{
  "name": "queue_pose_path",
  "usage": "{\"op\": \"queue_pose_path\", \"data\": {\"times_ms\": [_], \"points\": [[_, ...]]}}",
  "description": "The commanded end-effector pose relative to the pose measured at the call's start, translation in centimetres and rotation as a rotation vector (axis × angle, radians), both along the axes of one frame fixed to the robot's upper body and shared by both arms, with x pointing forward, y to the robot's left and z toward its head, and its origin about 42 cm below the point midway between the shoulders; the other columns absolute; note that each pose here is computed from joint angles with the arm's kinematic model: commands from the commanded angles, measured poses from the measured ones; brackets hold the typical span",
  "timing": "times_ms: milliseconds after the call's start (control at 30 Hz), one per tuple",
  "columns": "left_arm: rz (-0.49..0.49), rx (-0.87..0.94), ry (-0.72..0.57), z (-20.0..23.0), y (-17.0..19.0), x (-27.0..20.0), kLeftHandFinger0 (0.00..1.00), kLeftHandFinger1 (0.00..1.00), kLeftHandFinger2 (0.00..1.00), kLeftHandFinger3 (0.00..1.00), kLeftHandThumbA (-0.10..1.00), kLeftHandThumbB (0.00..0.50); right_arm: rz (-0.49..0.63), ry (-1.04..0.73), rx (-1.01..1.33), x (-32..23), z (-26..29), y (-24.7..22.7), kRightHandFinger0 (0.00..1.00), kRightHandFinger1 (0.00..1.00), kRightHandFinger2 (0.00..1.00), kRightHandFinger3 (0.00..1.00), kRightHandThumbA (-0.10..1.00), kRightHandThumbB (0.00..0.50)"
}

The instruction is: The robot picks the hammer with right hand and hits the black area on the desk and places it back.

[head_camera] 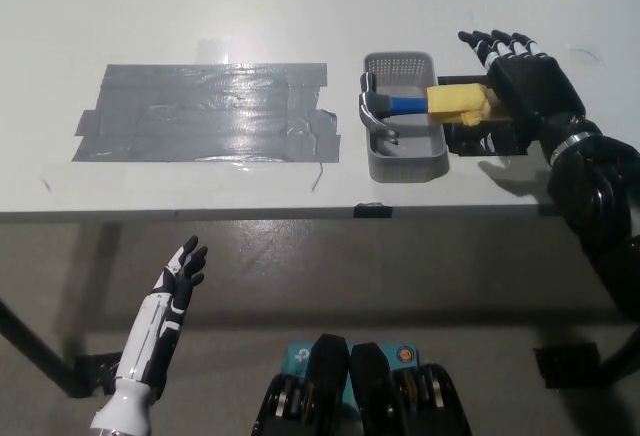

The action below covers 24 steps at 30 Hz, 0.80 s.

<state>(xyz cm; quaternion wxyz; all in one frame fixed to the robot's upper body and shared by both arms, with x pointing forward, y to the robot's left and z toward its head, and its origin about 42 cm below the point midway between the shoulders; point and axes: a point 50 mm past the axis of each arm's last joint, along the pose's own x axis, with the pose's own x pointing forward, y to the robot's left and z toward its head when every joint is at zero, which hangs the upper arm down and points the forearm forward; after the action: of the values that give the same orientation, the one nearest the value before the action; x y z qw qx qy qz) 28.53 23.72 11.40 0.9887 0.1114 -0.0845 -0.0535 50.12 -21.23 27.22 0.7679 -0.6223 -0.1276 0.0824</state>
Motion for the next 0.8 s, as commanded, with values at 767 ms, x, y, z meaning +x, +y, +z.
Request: {"op": "queue_pose_path", "data": {"times_ms": [767], "points": [[-0.016,0.022,-0.054,1.3,0.4,0.2,1.00,1.00,1.00,1.00,0.94,0.009,-0.023,-0.062,0.020,3.2,3.9,1.9,1.00,1.00,1.00,1.00,1.00,0.462]]}}
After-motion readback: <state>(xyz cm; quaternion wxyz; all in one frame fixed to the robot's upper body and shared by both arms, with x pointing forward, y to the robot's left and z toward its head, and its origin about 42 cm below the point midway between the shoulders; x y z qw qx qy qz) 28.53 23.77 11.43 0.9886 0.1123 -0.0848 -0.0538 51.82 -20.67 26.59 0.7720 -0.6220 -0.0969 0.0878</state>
